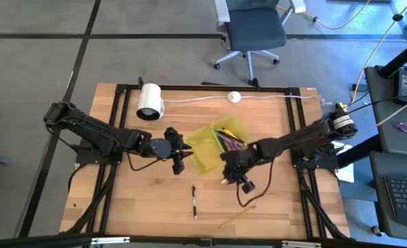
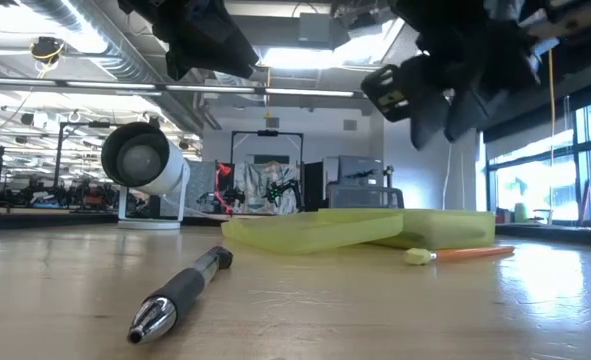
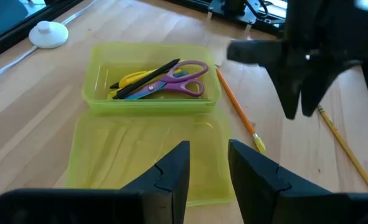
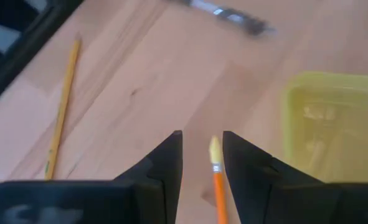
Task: Pick & place school supplies into a supply box
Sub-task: Put the orange pencil into the yellow supply box
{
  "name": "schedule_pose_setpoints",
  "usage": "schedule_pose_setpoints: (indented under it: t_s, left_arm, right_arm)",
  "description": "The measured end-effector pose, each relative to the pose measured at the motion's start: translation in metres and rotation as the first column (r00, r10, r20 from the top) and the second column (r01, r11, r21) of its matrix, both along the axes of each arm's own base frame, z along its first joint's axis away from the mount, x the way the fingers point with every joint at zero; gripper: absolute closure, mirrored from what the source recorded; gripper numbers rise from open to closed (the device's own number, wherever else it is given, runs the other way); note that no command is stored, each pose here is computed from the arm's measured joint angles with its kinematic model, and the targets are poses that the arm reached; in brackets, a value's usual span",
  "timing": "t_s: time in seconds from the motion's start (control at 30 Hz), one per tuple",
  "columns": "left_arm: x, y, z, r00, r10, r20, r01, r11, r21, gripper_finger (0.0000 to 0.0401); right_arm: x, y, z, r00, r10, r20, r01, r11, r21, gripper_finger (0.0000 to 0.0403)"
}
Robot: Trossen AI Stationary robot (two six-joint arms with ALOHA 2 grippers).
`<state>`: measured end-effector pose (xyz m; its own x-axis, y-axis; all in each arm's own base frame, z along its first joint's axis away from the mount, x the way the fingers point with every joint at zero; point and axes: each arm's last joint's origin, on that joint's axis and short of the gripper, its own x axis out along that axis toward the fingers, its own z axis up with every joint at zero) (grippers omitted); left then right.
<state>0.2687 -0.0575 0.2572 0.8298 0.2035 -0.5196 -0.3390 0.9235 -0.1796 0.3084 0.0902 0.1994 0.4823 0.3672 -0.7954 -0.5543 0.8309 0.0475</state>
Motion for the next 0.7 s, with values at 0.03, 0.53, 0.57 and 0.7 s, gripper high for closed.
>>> schedule_pose_setpoints:
  t_s: [0.03, 0.53, 0.57, 0.7]
  left_arm:
    - [0.0, 0.0, 0.0, 1.0, 0.0, 0.0, 0.0, 1.0, 0.0, 0.0299]
    - [0.0, 0.0, 0.0, 1.0, 0.001, 0.001, -0.001, 1.0, -0.001, 0.0299]
    - [0.0, 0.0, 0.0, 1.0, 0.001, 0.001, -0.001, 1.0, -0.001, 0.0299]
    - [0.0, 0.0, 0.0, 1.0, 0.001, 0.001, -0.001, 1.0, -0.001, 0.0299]
  right_arm:
    - [0.0, 0.003, -0.004, 1.0, 0.02, -0.005, -0.02, 1.0, -0.009, 0.0285]
    - [0.012, 0.015, -0.053, 0.998, -0.004, -0.066, -0.011, 0.976, -0.216, 0.0285]
    - [0.012, 0.015, -0.055, 0.997, -0.004, -0.076, -0.013, 0.976, -0.219, 0.0285]
    - [0.014, 0.015, -0.061, 0.997, -0.006, -0.078, -0.011, 0.975, -0.223, 0.0285]
